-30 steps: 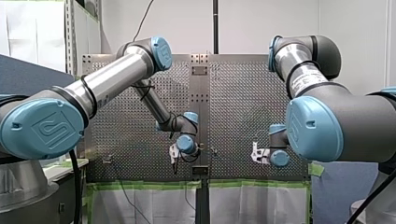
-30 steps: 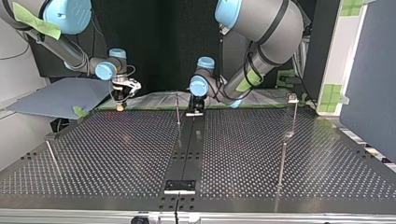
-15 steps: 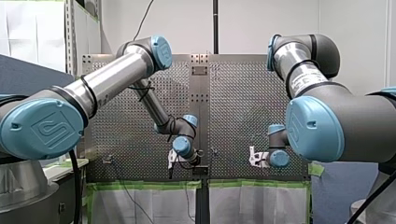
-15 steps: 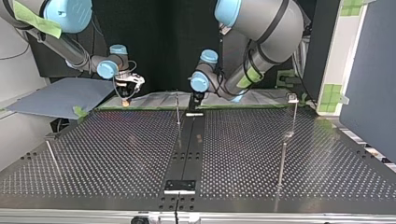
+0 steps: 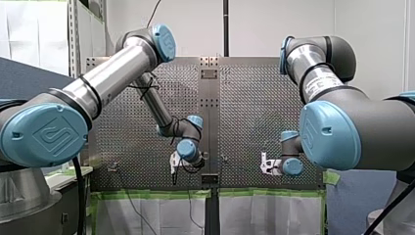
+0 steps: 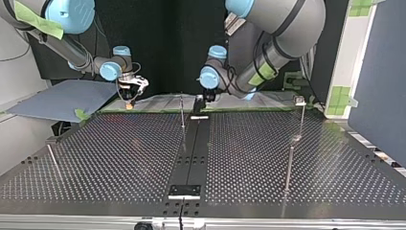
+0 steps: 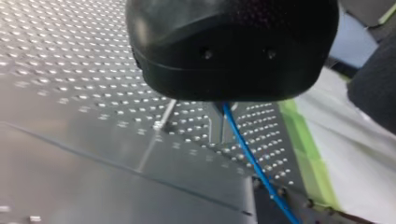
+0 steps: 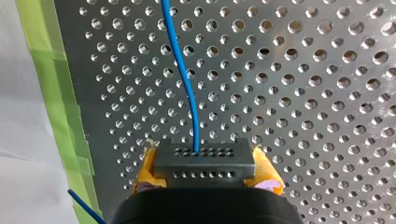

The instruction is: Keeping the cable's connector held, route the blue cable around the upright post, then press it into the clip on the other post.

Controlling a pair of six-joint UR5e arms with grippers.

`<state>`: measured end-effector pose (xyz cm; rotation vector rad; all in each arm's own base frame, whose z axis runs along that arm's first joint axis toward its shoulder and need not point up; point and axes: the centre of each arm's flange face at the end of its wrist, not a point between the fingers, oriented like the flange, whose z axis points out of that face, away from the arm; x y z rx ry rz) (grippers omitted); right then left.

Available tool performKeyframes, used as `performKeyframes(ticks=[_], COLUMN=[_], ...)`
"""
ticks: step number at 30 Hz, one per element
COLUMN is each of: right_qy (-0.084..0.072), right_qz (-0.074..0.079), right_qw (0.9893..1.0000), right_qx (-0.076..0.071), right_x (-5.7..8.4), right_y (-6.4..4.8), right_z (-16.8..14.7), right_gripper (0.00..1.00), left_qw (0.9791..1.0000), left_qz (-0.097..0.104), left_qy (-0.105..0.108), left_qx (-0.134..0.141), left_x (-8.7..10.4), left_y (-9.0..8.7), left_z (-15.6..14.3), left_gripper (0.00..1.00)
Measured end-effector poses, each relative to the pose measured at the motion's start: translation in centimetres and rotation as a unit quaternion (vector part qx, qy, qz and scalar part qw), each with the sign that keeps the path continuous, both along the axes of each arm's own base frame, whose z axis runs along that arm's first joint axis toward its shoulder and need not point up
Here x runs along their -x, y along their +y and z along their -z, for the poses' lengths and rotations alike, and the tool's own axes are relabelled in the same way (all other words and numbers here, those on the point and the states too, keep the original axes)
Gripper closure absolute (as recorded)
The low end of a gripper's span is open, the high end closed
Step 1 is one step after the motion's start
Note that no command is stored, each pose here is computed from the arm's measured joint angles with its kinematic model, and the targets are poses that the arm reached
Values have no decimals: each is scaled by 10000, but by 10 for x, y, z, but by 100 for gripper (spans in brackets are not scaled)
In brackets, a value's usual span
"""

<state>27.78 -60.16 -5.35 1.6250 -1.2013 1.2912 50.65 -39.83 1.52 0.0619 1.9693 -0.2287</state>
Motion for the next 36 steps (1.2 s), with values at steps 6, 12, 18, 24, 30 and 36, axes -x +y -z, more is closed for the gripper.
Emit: performKeyframes(ticks=[6,12,18,24,30,36], right_qy=[-79,-86,-74,5,-3,-41], right_qz=[13,-43,-110,-286,-436,-514], right_qw=[10000,10000,9999,9996,9990,9987], right_qx=[-5,-13,-32,-8,-8,27], right_x=[0,-4,-7,-13,-17,-18], right_y=[0,1,4,19,43,61], right_z=[0,0,1,7,19,27], right_gripper=[100,100,100,100,100,100], left_qw=[9993,9977,9964,9965,9957,9933], left_qz=[-279,-555,-742,-713,-639,-676], left_qy=[-236,-382,-390,-251,-238,-278], left_qx=[15,-33,-150,-360,-635,-896], left_x=[10,23,44,77,109,130], left_y=[10,24,32,35,37,48], left_z=[-22,-42,-58,-72,-87,-100], left_gripper=[100,100,100,100,100,100])
